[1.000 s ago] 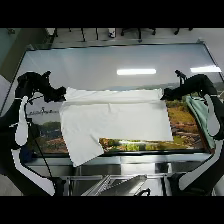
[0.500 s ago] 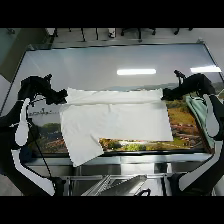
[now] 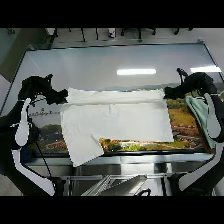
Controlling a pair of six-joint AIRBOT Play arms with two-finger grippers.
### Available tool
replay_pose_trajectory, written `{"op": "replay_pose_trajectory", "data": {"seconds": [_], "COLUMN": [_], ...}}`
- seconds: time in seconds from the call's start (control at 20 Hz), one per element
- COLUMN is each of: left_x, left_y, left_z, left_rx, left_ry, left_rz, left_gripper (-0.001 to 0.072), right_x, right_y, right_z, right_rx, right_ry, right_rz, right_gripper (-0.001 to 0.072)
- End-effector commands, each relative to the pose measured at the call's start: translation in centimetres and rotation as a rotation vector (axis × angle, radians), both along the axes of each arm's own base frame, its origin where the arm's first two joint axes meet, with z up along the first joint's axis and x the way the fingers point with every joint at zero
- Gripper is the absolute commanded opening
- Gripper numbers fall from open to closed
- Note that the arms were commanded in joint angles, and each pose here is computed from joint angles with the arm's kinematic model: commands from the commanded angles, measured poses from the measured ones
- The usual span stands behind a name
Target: Fold the shirts.
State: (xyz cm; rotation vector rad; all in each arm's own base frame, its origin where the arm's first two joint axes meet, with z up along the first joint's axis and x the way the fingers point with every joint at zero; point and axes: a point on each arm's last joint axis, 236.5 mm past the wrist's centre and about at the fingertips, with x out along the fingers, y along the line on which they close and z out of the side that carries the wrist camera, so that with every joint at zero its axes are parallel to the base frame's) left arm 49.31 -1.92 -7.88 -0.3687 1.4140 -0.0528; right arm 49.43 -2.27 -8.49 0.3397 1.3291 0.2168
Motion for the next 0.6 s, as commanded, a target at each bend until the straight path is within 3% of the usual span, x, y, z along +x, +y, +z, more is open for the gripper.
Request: {"op": "replay_pose_trajectory", "data": {"seconds": [0.0, 0.1, 0.15, 0.2, 0.25, 0.3, 0.55], "left_x": [0.8, 1.6, 1.8, 1.9, 1.9, 1.5, -3.6], "left_y": [-0.9, -2.3, -2.7, -2.9, -3.1, -2.9, 1.2], "left_z": [0.2, 0.6, 0.9, 1.3, 1.9, 2.9, 10.1], "left_rx": [-0.006, -0.029, -0.034, -0.036, -0.040, -0.044, -0.070], "left_ry": [-0.037, -0.068, -0.076, -0.081, -0.075, -0.058, 0.130], "left_rz": [-0.006, -0.009, -0.015, -0.019, -0.030, -0.041, -0.019], "left_gripper": [0.0014, 0.0015, 0.0072, 0.0361, 0.0578, 0.0614, 0.0614], "right_x": [0.2, 0.7, 0.7, 0.7, 0.5, 0.0, -6.1], "right_y": [0.8, 1.5, 1.7, 1.7, 1.4, 0.6, -5.2], "right_z": [0.1, 0.4, 0.4, 0.5, 0.6, 1.0, 5.9], "right_rx": [0.016, 0.041, 0.044, 0.049, 0.050, 0.034, 0.002], "right_ry": [0.000, -0.019, -0.018, -0.011, -0.001, 0.017, 0.152], "right_rz": [-0.005, -0.013, -0.016, -0.034, -0.046, -0.055, -0.070], "right_gripper": [0.0020, 0.0022, 0.0087, 0.0269, 0.0381, 0.0397, 0.0397]}}
